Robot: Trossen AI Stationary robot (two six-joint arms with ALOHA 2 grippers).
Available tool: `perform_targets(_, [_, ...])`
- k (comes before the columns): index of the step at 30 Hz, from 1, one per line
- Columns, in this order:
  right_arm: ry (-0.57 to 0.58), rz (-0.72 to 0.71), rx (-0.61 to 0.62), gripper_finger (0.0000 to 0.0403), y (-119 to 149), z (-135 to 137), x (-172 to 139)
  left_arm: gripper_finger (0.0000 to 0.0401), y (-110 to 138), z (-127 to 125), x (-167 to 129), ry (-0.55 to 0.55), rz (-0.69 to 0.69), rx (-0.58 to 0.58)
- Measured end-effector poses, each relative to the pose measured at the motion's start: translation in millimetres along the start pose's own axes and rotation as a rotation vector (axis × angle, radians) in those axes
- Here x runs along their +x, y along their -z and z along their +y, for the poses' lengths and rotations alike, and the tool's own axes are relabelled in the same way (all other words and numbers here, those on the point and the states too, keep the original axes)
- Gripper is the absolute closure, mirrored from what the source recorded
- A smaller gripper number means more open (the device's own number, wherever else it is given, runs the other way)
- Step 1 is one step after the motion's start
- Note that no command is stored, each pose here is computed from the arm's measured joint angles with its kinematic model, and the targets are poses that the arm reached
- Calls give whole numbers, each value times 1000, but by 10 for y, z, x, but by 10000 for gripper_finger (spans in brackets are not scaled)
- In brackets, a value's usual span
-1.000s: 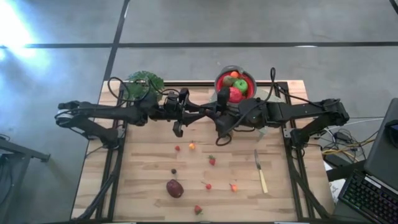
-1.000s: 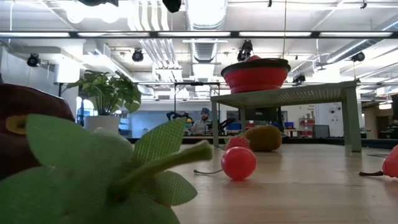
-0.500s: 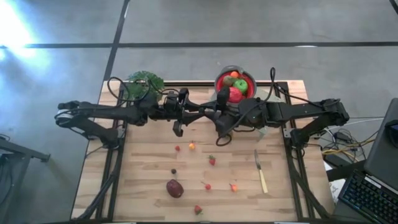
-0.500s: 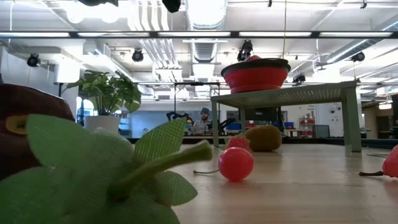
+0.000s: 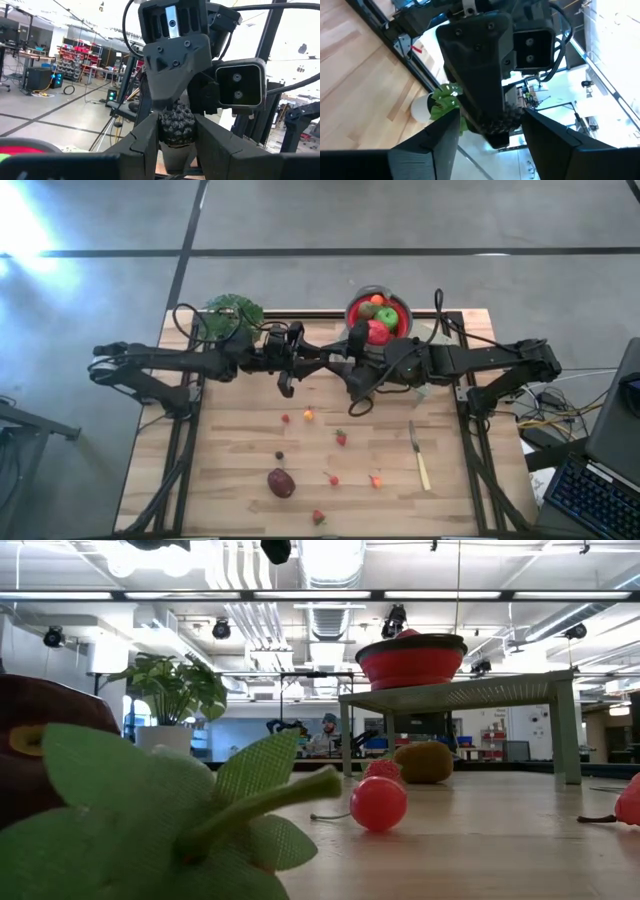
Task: Pick & Place Fruit
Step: Put the dark purple blackberry into the red strainer bowl
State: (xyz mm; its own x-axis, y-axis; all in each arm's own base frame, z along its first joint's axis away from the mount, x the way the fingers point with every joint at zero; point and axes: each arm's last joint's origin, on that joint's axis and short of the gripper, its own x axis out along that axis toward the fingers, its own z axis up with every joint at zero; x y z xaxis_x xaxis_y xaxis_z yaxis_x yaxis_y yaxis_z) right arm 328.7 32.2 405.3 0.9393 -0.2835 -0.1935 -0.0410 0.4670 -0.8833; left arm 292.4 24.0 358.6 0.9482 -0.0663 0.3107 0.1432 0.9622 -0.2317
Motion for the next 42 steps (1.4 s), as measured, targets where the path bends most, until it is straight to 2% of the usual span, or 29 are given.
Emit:
perform_targets(7, [18,-11,10,210,-11,-18,1,284,14,4,-1,-3,13,-27])
perform_targets(23, [10,-4,9,289,-6,-7,5,284,6,6,0,-19,1,-10])
perform_targets(34, [7,2,15,277,0,-4,5,282,4,24,-3,-26,2,-34])
perform_targets(38, [2,5,57,290,2,1,3,249,14,28,-6,-35,20,-15])
perform_targets(42, [15,45,106,289,19,6,2,180,30,38,-11,-52,42,37])
